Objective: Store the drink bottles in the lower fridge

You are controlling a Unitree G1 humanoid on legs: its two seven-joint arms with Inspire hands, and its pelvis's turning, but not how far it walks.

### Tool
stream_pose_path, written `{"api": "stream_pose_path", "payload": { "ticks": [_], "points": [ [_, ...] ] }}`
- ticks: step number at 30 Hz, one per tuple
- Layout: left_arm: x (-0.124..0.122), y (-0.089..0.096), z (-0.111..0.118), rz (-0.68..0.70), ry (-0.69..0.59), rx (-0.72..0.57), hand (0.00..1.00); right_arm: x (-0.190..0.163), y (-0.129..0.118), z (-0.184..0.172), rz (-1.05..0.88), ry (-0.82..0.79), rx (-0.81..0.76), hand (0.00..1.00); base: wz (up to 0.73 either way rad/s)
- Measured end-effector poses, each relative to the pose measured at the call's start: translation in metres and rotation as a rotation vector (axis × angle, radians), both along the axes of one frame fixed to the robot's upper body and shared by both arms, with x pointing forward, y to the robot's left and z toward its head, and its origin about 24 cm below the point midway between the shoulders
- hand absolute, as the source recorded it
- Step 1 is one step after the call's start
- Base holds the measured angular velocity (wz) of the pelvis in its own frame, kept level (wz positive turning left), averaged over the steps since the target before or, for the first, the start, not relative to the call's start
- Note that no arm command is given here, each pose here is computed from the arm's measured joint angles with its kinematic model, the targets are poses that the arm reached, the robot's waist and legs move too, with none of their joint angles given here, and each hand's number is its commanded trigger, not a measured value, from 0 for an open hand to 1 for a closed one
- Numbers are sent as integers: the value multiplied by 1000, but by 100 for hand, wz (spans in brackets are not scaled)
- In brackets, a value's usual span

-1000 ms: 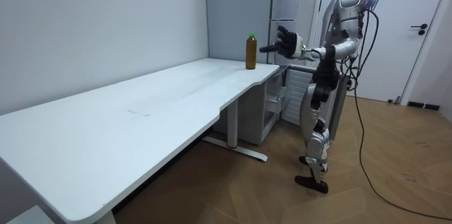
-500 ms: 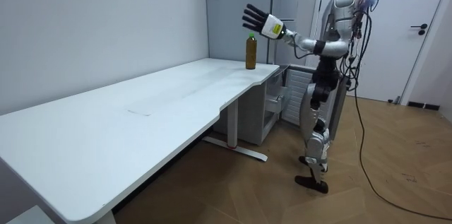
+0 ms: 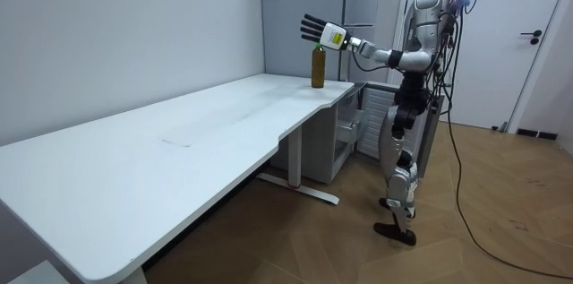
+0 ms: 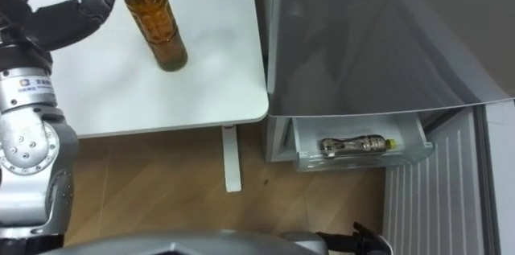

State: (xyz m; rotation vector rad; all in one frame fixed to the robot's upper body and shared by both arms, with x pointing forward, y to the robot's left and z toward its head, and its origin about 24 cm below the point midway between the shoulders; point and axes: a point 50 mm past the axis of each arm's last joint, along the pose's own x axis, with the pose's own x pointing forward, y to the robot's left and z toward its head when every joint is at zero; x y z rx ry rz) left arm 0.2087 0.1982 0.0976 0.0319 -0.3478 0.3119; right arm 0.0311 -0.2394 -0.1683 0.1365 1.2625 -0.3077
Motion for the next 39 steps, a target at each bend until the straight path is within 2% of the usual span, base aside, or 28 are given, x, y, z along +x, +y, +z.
{"api": "stream_pose_path", "payload": {
  "ticks": [20,33,39],
  "points": [
    [2,-5,-3,-118,31,-2,0,0,0,0,5,-2,6,0,0],
    [6,-3,-34,-144,193,-48,0,2,1,0,36,15,12,0,-1],
    [7,-3,-37,-147,218,-49,0,1,1,-1,34,27,17,0,-2]
  ]
}}
